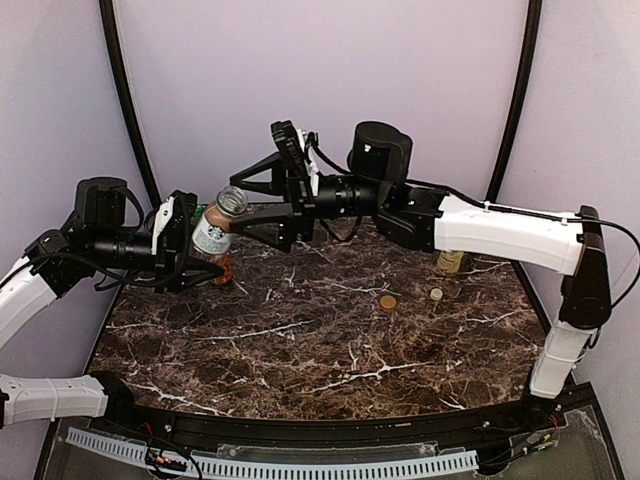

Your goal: Unscrew the bottle caps

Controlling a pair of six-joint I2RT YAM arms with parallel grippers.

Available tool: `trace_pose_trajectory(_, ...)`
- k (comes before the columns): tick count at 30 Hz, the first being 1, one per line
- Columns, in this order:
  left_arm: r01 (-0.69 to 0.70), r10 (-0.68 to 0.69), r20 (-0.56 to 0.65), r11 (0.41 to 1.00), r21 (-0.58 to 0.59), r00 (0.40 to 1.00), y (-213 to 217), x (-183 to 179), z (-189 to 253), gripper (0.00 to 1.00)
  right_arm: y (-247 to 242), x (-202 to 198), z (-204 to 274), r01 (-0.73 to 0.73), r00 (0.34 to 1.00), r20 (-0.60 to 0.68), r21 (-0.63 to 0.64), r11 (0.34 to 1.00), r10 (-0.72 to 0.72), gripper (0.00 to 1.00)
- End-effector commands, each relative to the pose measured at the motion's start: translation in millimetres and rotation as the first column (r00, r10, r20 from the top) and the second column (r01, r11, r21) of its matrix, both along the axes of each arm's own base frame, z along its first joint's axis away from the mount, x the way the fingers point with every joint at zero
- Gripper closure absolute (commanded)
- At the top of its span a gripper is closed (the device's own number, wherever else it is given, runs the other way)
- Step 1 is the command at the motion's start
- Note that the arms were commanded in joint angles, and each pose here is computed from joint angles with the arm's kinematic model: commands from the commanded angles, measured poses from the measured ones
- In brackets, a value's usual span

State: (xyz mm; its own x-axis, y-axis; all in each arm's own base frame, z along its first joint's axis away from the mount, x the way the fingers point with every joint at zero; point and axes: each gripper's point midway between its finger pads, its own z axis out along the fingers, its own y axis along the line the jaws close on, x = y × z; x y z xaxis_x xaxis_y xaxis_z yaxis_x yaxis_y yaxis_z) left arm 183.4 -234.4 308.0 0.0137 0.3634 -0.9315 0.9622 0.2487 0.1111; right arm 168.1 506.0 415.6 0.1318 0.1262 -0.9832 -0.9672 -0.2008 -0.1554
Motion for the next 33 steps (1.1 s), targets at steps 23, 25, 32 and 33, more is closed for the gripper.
trace_pose_trajectory(23,-0.012,0.013,0.034,1.000,-0.025,0.999,4,-1,11,0.32,18,2,11,0.003,1.000,-0.031,-0.035,0.999,-0.005,1.00)
trace_pose_trajectory(25,-0.055,0.056,0.044,0.998,-0.019,0.997,9,5,8,0.05,12,20,8,0.093,0.995,-0.034,-0.070,0.993,-0.095,1.00)
trace_pose_trajectory(32,-0.283,0.284,0.054,0.958,-0.039,0.957,48,28,-8,0.01,-57,132,-56,0.555,0.818,0.031,-0.303,0.774,-0.575,1.00)
trace_pose_trajectory(33,-0.293,0.297,0.061,0.954,-0.061,0.953,53,25,-5,0.01,-69,146,-69,0.612,0.773,0.056,-0.330,0.719,-0.632,1.00)
